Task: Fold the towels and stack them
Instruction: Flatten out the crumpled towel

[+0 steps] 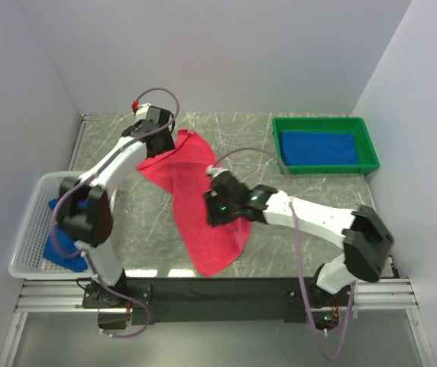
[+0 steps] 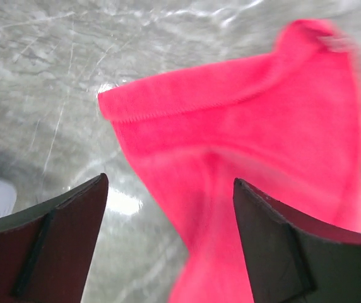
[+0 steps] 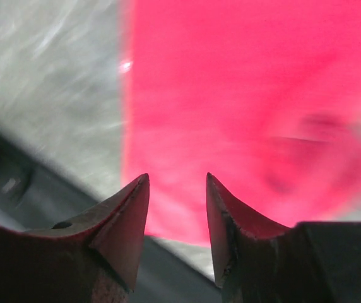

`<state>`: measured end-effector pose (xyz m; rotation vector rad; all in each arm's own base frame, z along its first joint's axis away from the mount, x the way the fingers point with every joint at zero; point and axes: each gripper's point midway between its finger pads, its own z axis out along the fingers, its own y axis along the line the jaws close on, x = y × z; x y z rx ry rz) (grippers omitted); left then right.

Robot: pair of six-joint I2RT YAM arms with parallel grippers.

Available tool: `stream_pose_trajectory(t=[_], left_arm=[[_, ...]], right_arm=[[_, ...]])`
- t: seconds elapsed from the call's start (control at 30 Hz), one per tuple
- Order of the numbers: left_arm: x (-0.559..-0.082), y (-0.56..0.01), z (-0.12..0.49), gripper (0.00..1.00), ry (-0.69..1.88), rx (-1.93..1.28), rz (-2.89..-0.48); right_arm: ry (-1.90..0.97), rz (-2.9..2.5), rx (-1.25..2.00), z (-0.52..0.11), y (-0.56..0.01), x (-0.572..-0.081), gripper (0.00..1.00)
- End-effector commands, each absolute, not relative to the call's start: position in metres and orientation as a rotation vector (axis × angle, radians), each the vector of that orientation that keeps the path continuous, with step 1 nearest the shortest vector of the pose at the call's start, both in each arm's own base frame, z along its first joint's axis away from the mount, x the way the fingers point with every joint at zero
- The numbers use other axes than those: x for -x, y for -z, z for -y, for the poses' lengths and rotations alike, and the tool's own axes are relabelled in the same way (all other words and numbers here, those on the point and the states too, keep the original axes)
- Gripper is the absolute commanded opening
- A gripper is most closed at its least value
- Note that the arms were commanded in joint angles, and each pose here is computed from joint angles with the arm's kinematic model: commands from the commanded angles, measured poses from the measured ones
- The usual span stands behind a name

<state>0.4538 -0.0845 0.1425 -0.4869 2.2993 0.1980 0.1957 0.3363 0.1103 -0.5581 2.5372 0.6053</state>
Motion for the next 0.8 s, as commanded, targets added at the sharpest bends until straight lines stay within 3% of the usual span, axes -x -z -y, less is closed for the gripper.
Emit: stream_pose_trajectory(t=[0.0,0.2,0.33,0.77], left_arm=[[-0.422,-0.192,0.111,0.85,0.008,0.482,-2.214],[-0.346,-0.169,0.164,0.84,0.192,0.36,-2.288],[-0.307,-0.164,0.161,0.86,0.254,0.347,-2.311],[-0.311,-0.229,0.091,0.87,0.156,0.37,-2.086]], right_arm=[[-0.376,-2.542,0.362,-0.26,-0.096,-0.235,0.48],[-0.234,-2.554,0.327,-0.211,-0.073,-0.261,0.47],[-0.152,-2.589,0.335,-0.198,-0.057,-0.273,0.52],[-0.117,-2.705,0.365,-0.204,-0.01,-0.268,0.47]])
